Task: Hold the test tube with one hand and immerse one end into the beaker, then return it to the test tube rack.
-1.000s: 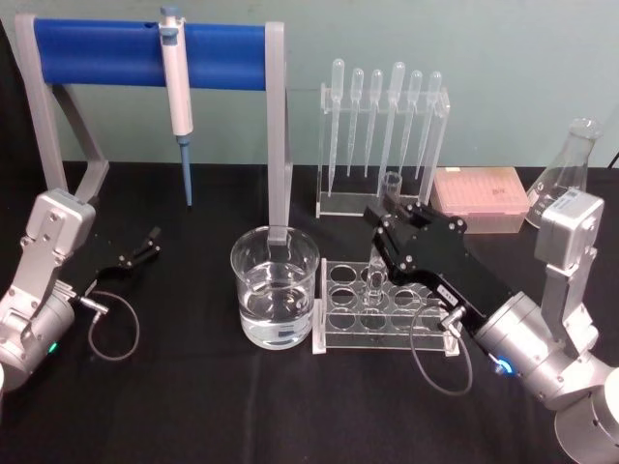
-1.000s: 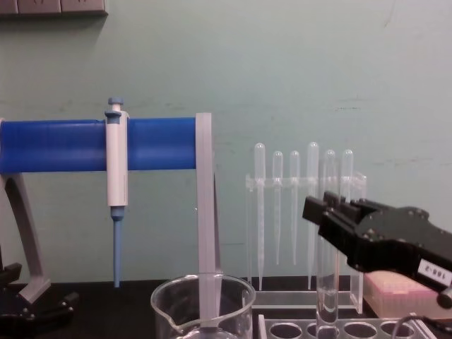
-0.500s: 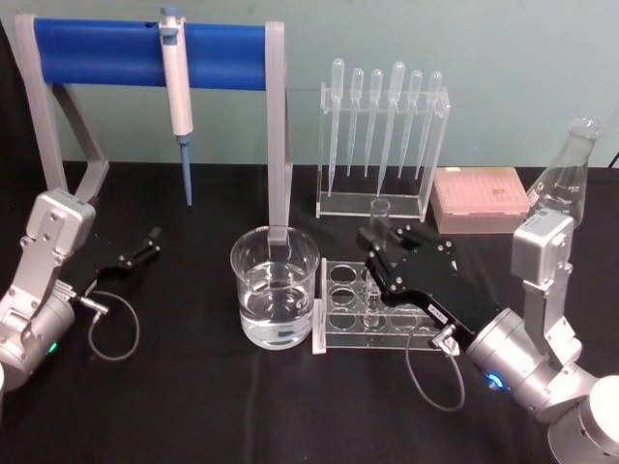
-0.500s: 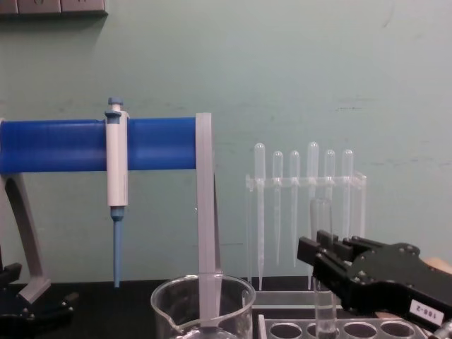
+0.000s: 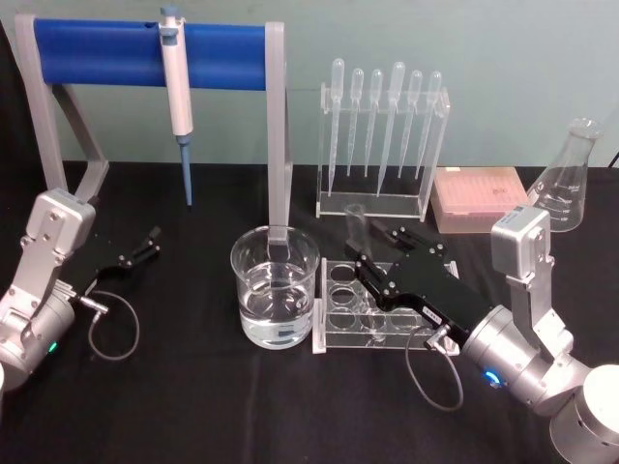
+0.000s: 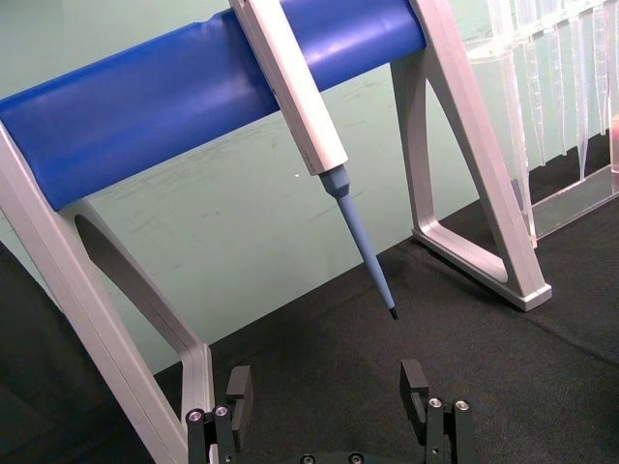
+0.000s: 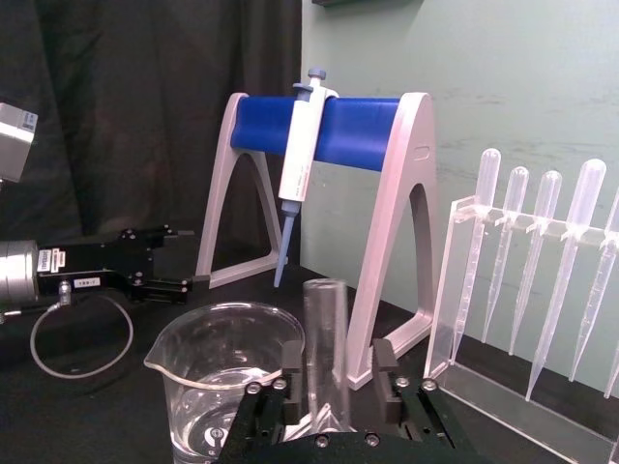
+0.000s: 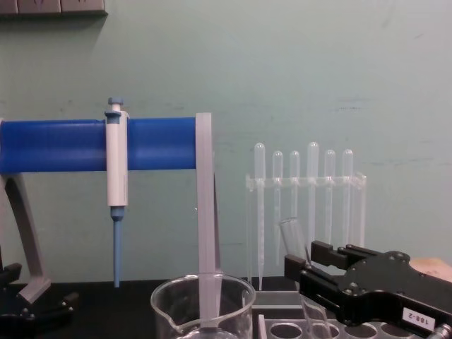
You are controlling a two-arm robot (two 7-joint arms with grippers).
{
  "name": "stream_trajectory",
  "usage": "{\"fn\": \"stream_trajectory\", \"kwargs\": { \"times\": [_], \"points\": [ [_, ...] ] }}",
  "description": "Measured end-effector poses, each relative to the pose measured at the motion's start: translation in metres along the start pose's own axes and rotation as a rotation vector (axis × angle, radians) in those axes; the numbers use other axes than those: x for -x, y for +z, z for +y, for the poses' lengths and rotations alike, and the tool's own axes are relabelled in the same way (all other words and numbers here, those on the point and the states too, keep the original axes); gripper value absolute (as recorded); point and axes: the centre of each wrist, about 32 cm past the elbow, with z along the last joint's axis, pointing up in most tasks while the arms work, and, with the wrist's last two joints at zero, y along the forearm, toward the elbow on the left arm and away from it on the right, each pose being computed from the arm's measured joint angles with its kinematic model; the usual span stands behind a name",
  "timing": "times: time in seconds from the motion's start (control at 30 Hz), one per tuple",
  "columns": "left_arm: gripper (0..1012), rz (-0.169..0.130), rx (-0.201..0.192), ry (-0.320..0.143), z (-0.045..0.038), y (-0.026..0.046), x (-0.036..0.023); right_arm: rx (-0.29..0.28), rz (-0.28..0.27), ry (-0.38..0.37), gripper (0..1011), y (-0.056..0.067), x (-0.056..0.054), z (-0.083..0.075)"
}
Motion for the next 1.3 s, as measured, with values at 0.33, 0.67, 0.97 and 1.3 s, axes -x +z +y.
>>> {"fn": "stream_trajectory", "kwargs": {
  "times": [0.33, 0.67, 0.97, 1.3],
  "points": [
    [1000, 0.000, 0.000, 0.000, 0.0000, 0.0000, 0.0000, -0.004, 0.014, -0.057, 729, 0.008, 0.017, -0.021],
    [1000, 0.000, 0.000, 0.000, 0.0000, 0.0000, 0.0000, 0.005, 0.020, -0.170, 999, 0.007, 0.022, -0.055],
    [1000, 0.000, 0.000, 0.000, 0.0000, 0.0000, 0.0000, -0.004, -0.007, -0.369, 1002, -0.007, -0.009, -0.070],
    [1000, 0.000, 0.000, 0.000, 0.0000, 0.0000, 0.0000, 0.147, -0.137, -0.540, 1002, -0.018, -0.018, -0.062]
  ]
}}
